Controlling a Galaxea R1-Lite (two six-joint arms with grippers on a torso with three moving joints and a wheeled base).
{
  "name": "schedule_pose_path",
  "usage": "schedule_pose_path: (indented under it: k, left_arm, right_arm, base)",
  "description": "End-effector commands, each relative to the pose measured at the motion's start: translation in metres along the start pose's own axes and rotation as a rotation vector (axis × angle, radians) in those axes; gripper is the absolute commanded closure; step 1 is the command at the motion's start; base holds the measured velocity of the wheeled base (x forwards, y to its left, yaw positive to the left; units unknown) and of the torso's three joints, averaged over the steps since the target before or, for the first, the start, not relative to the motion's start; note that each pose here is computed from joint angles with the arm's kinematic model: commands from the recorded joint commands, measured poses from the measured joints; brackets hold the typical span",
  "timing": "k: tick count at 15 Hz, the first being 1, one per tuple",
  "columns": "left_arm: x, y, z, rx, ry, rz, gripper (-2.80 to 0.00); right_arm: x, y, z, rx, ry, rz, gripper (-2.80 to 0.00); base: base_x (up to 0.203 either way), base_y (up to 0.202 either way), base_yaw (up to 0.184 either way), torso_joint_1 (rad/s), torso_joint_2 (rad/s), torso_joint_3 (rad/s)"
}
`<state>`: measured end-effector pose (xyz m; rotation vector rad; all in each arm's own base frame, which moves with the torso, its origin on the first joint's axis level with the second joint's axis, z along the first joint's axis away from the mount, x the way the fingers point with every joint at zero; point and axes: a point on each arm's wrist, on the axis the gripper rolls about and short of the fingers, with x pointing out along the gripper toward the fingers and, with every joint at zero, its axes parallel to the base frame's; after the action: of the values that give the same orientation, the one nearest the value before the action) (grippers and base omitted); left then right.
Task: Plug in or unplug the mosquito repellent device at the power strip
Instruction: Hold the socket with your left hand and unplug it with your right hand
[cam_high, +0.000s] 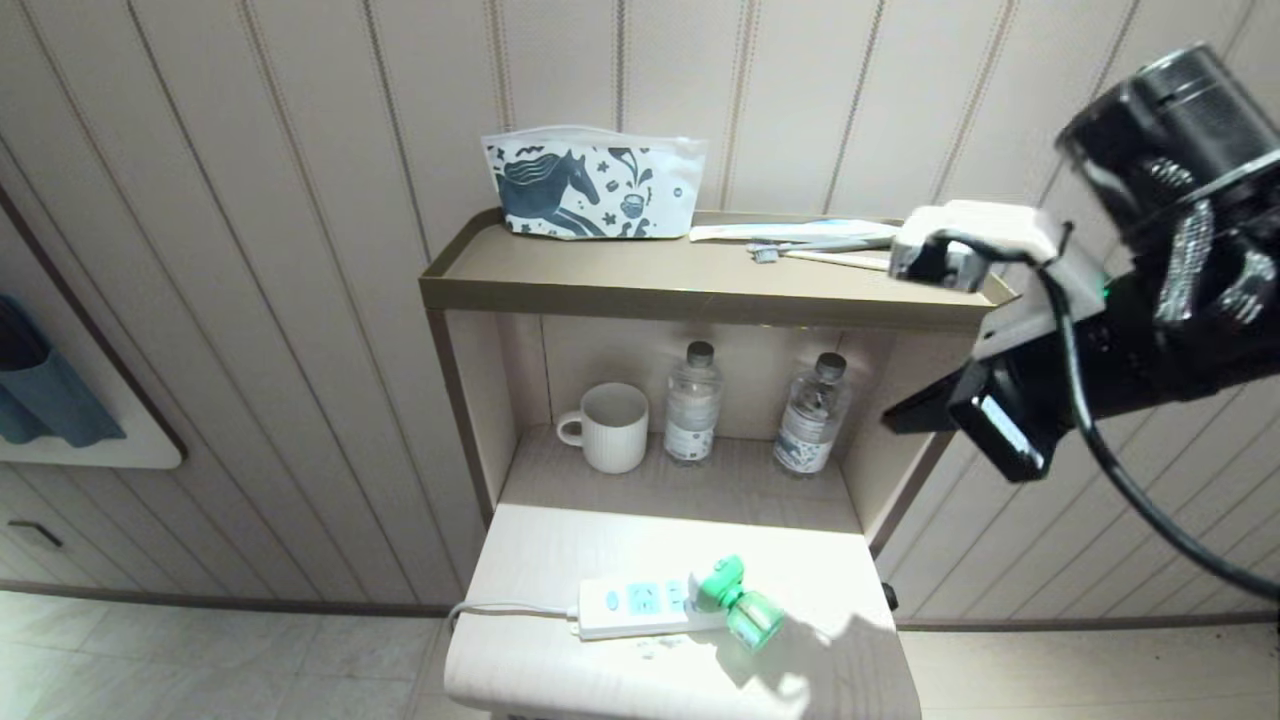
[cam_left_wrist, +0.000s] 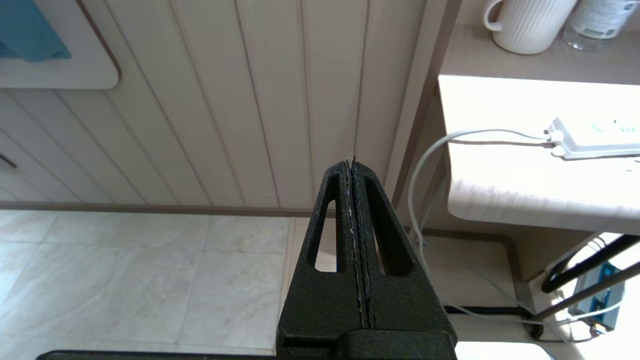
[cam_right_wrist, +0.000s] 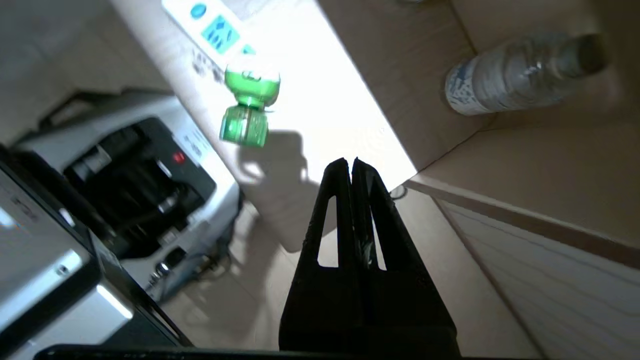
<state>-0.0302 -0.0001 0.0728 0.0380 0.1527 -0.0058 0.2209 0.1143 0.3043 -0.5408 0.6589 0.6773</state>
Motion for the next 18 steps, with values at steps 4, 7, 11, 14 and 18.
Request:
schedule_pose_path:
  k: [4,7,11,14,18]
  left_arm:
    - [0.0,0.0,0.0,0.0,0.002,0.0,0.0]
    - [0.0,0.0,0.0,0.0,0.002,0.0,0.0]
    - [0.0,0.0,0.0,0.0,0.002,0.0,0.0]
    - [0.0,0.0,0.0,0.0,0.002,0.0,0.0]
    - [0.0,0.0,0.0,0.0,0.002,0.0,0.0]
  right_arm:
    - [0.046,0.015,0.005,-0.105,0.116,0.052,0.0]
    - [0.081,0.016,0.006,-0.105,0.187,0.045,-2.8]
    - [0.128,0.026,0.007,-0.092,0.227,0.082,-2.8]
    - [0.155,0.045,0.005,-0.127,0.28,0.135,-2.8]
    - [0.186,0.051,-0.004,-0.125,0.349,0.162,-2.8]
  base:
    - [0.0,0.0,0.0,0.0,0.0,0.0]
    - [0.0,0.0,0.0,0.0,0.0,0.0]
    - [0.0,0.0,0.0,0.0,0.0,0.0]
    - [0.0,0.0,0.0,0.0,0.0,0.0]
    - [0.0,0.0,0.0,0.0,0.0,0.0]
